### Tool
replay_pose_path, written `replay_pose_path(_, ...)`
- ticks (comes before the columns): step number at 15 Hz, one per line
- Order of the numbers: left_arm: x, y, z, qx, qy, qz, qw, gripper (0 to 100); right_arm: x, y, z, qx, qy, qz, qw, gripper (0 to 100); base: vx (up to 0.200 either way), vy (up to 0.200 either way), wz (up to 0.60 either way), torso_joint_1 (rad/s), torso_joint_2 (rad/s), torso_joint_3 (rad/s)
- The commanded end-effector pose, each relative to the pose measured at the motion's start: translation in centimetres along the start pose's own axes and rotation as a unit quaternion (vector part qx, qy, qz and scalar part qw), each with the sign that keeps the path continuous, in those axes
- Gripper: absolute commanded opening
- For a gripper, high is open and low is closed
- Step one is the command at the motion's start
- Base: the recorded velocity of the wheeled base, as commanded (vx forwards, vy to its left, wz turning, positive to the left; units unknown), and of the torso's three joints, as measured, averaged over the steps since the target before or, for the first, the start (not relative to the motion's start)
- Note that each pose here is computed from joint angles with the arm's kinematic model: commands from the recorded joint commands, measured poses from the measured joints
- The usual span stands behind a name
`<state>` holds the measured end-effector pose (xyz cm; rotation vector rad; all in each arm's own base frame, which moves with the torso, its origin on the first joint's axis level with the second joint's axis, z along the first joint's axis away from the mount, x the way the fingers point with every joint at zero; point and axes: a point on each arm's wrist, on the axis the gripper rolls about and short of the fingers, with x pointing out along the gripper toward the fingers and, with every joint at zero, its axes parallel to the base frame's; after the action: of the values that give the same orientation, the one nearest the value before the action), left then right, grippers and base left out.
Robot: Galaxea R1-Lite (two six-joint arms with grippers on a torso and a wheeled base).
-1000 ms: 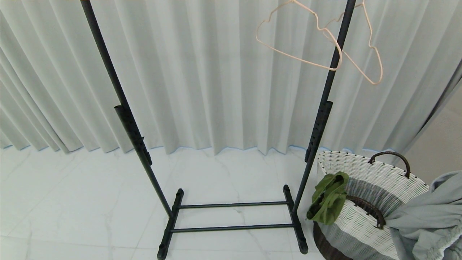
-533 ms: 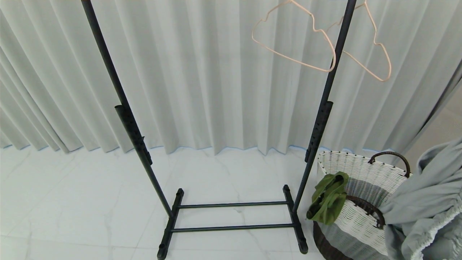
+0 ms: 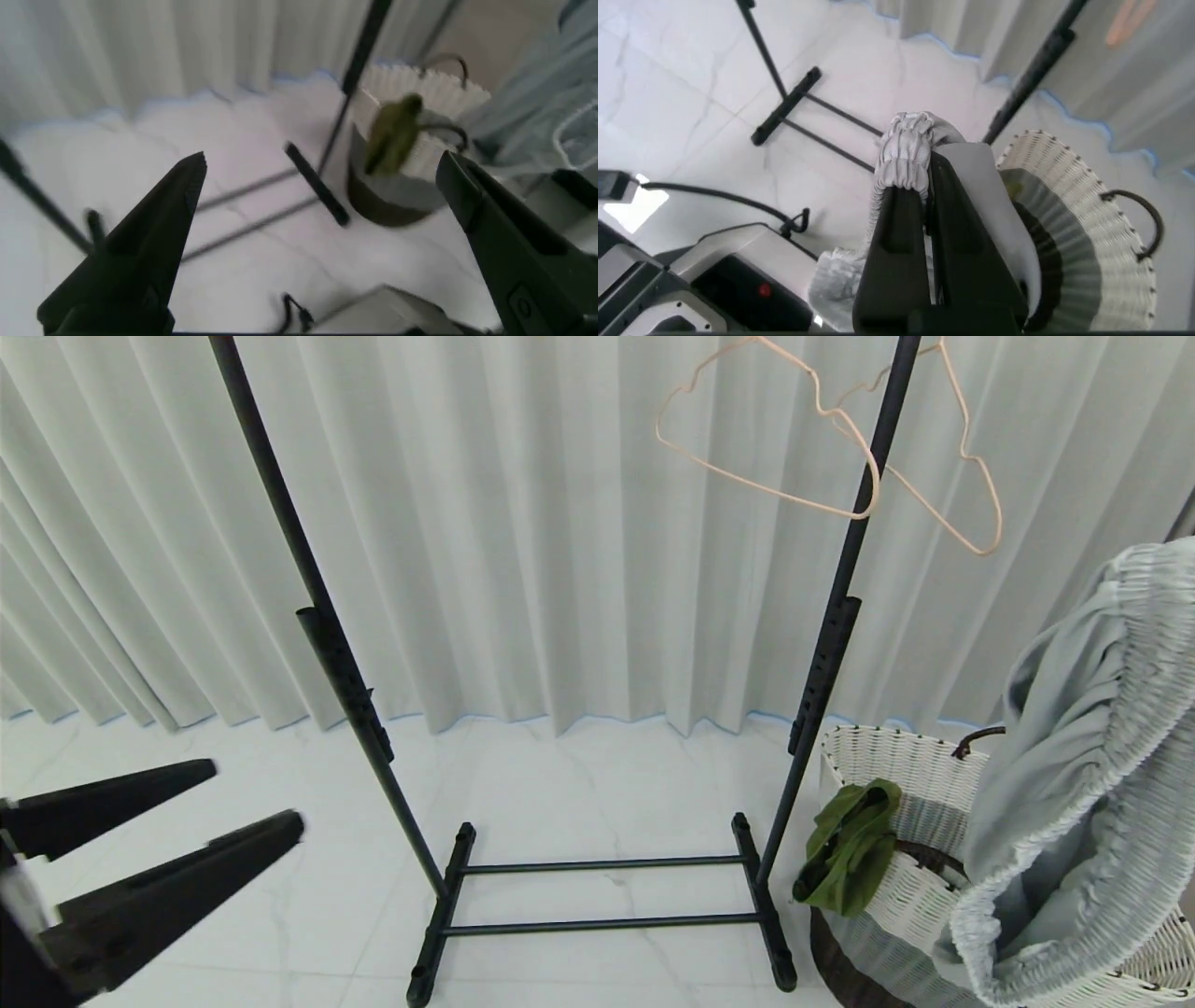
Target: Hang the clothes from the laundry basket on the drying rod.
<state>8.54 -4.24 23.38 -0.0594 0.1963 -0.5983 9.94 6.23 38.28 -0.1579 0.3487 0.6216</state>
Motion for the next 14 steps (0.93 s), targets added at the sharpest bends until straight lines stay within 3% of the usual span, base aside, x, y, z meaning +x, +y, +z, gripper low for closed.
replay_pose_path(1, 7.3, -0.9, -0.9, -0.036, 0.098, -0.056, 0.9930, 100, 2.8, 0.3, 0.1, -0.004, 0.031, 0.017, 0.9994, 0, 0.000, 0.000, 0.00, 0.000, 0.00, 0.000)
replay_pose_path(3, 11.3, -3.3, -0.7, -0.066, 0.093, -0.083, 0.9899, 100, 4.1, 0.2, 0.4, -0.005, 0.031, 0.017, 0.9994, 0, 0.000, 0.000, 0.00, 0.000, 0.00, 0.000)
replay_pose_path(4, 13.6, -4.8, -1.0, -0.064, 0.094, -0.066, 0.9913, 100, 4.9, 0.3, 0.4, -0.005, 0.034, 0.020, 0.9992, 0, 0.000, 0.000, 0.00, 0.000, 0.00, 0.000)
replay_pose_path(6, 16.6, -7.8, -2.7, -0.046, 0.126, -0.049, 0.9897, 100, 6.6, 0.5, 0.2, -0.004, 0.037, 0.027, 0.9990, 0, 0.000, 0.000, 0.00, 0.000, 0.00, 0.000)
replay_pose_path(8, 17.8, -11.2, -4.3, -0.062, 0.158, -0.088, 0.9815, 100, 7.8, 0.8, -0.1, -0.001, 0.029, 0.035, 0.9990, 0, 0.000, 0.000, 0.00, 0.000, 0.00, 0.000)
replay_pose_path(10, 18.2, -14.5, -4.7, -0.085, 0.171, -0.129, 0.9732, 100, 8.0, 1.8, -0.1, 0.008, 0.024, 0.056, 0.9981, 0, 0.000, 0.000, 0.00, 0.000, 0.00, 0.000)
replay_pose_path(12, 19.6, -16.3, -5.5, -0.091, 0.184, -0.139, 0.9687, 100, 7.7, 2.9, 0.0, 0.015, 0.019, 0.082, 0.9963, 0, 0.000, 0.000, 0.00, 0.000, 0.00, 0.000)
replay_pose_path(14, 21.2, -17.1, -6.3, -0.093, 0.193, -0.135, 0.9673, 100, 7.0, 3.4, 0.0, 0.015, 0.014, 0.095, 0.9952, 0, 0.000, 0.000, 0.00, 0.000, 0.00, 0.000)
